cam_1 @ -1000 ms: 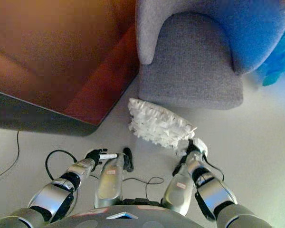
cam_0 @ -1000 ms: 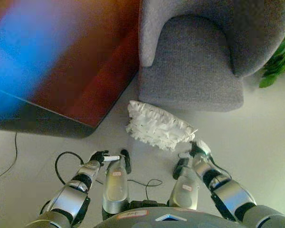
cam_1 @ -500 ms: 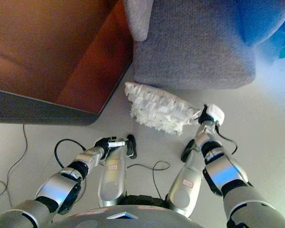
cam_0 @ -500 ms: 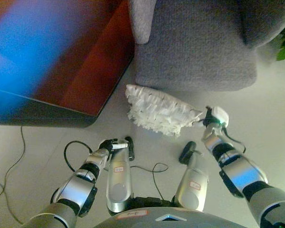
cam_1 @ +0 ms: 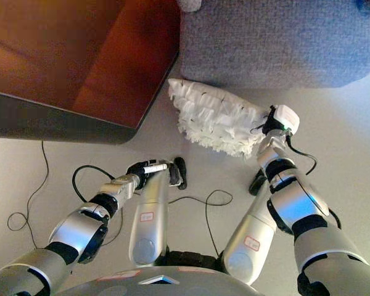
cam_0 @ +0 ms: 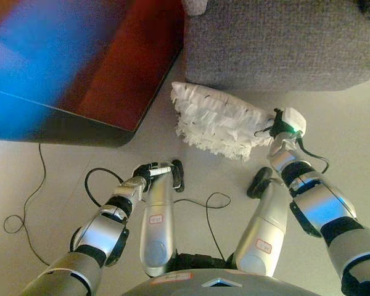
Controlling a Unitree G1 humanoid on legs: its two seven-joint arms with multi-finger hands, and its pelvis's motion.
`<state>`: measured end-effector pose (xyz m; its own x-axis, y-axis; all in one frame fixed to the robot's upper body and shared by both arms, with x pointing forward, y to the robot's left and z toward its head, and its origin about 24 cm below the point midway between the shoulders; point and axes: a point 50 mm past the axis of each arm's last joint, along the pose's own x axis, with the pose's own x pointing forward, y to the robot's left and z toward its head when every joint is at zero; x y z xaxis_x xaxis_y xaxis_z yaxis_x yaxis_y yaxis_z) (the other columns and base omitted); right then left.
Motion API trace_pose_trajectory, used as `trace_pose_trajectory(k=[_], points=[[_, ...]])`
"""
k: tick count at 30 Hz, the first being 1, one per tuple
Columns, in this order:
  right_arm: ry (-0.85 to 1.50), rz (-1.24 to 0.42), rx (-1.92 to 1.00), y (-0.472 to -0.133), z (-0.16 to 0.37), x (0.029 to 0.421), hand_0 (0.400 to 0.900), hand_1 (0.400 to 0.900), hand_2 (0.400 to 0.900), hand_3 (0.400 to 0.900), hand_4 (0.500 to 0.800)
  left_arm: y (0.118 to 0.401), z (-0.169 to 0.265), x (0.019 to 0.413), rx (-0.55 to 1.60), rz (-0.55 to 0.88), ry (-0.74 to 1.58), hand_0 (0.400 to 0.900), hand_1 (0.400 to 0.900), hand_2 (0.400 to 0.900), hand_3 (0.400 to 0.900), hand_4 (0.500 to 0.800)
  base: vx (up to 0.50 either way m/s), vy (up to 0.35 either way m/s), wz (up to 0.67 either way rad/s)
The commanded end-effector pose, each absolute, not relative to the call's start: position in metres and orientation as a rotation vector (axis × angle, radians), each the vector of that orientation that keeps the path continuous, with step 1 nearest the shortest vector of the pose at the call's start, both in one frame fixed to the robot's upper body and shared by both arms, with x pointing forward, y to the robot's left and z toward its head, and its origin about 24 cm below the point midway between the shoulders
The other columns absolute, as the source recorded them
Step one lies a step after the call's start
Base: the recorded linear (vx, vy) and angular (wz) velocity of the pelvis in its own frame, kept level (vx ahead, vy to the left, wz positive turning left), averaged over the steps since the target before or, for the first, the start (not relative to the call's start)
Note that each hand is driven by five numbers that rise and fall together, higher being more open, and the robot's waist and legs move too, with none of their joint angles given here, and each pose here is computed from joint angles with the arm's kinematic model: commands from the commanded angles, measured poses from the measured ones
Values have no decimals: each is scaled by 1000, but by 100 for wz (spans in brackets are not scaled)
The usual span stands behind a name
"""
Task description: Pick up the pillow and put it on the sofa.
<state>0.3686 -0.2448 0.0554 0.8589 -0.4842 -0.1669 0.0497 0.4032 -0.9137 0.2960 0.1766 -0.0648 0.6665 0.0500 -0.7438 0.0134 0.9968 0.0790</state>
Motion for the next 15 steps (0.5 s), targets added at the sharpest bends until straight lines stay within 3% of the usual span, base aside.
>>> trace_pose_trajectory(k=[1, 15], points=[[253, -433, -1128, -249, 127, 396, 900, 900, 900, 900, 800, 213, -117, 217, 169, 131, 1218, 900, 900, 900, 900, 800, -42, 24, -2], [179, -309, -1109, -247, 177, 411, 900, 900, 900, 900, 800, 226, -117, 211, 84, 179, 1220, 900, 900, 900, 900, 800, -61, -10, 1]])
